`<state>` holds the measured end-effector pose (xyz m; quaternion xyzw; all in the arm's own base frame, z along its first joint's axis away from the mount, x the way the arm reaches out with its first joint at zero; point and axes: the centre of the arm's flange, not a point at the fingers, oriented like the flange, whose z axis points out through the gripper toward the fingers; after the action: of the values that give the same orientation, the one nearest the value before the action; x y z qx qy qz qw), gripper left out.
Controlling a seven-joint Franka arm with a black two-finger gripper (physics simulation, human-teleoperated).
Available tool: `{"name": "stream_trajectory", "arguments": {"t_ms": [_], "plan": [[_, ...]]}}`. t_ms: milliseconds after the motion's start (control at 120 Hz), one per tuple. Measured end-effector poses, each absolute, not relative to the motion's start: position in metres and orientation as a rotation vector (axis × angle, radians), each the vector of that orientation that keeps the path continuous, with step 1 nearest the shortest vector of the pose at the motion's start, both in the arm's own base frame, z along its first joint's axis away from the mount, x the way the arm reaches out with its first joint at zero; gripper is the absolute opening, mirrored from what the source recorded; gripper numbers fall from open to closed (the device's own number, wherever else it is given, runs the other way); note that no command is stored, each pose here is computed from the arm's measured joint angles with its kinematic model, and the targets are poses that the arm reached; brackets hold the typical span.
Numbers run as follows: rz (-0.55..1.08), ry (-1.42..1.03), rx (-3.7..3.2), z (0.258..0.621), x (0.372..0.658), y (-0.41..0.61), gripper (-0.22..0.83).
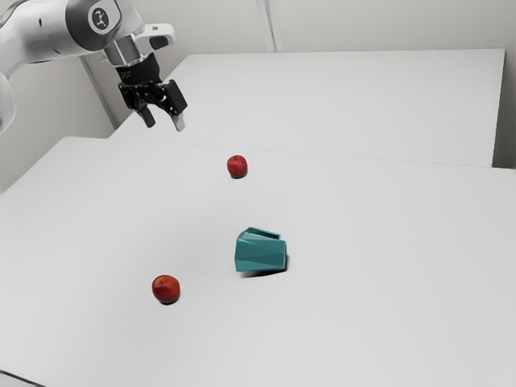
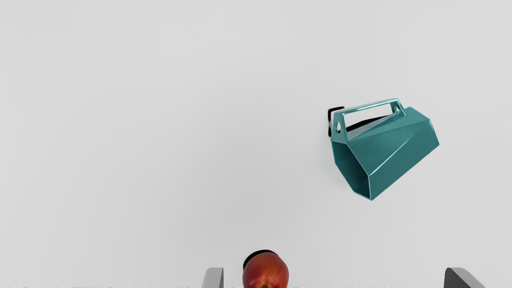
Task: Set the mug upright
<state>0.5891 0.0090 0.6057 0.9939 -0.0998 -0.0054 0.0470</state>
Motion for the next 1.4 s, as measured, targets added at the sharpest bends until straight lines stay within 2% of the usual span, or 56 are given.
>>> {"name": "stream_trajectory", "arguments": {"t_ms": [333,533,750,858,1033,1400], "plan": [[-0.069,-0.297,3.01,0.593,0.584,0.007,0.62],[-0.132,-0.21,2.814,0.565,0.562,0.009,0.61],[-0.146,-0.067,2.56,0.498,0.529,0.032,0.61],[-0.095,-0.009,2.501,0.477,0.526,0.049,0.62],[-0.066,0.099,2.399,0.423,0.513,0.052,0.62],[-0.071,0.153,2.25,0.335,0.508,-0.009,0.61]]}}
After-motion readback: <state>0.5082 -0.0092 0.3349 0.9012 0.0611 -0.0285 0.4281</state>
